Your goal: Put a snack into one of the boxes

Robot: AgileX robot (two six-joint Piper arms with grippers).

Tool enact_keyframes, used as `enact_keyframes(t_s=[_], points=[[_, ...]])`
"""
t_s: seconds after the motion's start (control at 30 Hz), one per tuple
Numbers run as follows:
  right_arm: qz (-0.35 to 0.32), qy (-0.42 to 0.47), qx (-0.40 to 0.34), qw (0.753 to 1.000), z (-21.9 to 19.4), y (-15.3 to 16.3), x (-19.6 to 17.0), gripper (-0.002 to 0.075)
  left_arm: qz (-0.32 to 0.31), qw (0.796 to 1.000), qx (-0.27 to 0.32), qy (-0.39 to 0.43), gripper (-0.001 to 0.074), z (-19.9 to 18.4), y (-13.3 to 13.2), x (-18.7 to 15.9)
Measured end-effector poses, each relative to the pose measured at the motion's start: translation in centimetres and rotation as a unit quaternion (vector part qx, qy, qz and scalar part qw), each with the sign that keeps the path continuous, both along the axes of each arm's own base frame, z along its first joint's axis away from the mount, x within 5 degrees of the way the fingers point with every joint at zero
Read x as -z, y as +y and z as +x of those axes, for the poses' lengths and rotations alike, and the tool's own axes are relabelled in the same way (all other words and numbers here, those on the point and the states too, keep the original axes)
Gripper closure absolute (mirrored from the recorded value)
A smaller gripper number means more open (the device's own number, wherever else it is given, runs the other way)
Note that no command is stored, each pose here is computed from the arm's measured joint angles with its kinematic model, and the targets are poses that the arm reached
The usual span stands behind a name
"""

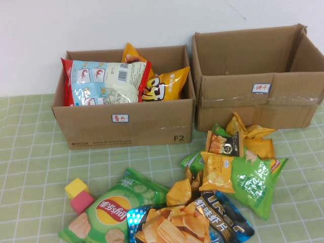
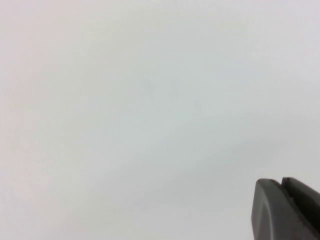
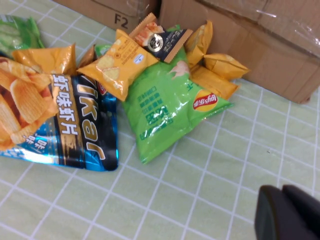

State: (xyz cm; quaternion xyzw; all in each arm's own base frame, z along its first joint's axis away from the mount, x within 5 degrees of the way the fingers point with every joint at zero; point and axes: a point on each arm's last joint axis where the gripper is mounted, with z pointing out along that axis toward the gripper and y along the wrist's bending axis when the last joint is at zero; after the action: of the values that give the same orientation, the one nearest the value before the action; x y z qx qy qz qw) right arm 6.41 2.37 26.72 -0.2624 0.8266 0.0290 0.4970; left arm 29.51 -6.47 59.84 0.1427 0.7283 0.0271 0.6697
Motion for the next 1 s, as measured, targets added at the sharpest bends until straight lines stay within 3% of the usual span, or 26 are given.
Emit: enact_keyframes(t_s=[0.13,0.3,0.53,0.8,1.0], points=[[0.003,0.005,0.003,1.0,0.0,0.0,0.3,0.0728,0.006,0.999,0.005,-0.039,0.0736,-2.5,0.5,-1.5],[0.041,0.023,0.022,0.999,0.3,0.2,2.1,0.0728,0.031,0.999,0.01,-0.025,0.0736,-3.5,0.7,0.3],[0.058,0.026,0.027,0.998,0.3,0.3,2.3,0.0728,0.026,0.998,0.03,-0.047,0.0736,-5.4,0.8,7.8],[0.057,0.024,0.027,0.998,0.3,0.3,2.3,0.0728,-0.012,0.995,0.049,-0.081,0.0737,-8.4,1.2,20.2],[0.048,0.02,0.027,0.998,0.4,0.2,2.3,0.0728,-0.028,0.993,0.064,-0.091,0.0736,-9.6,1.2,26.7]])
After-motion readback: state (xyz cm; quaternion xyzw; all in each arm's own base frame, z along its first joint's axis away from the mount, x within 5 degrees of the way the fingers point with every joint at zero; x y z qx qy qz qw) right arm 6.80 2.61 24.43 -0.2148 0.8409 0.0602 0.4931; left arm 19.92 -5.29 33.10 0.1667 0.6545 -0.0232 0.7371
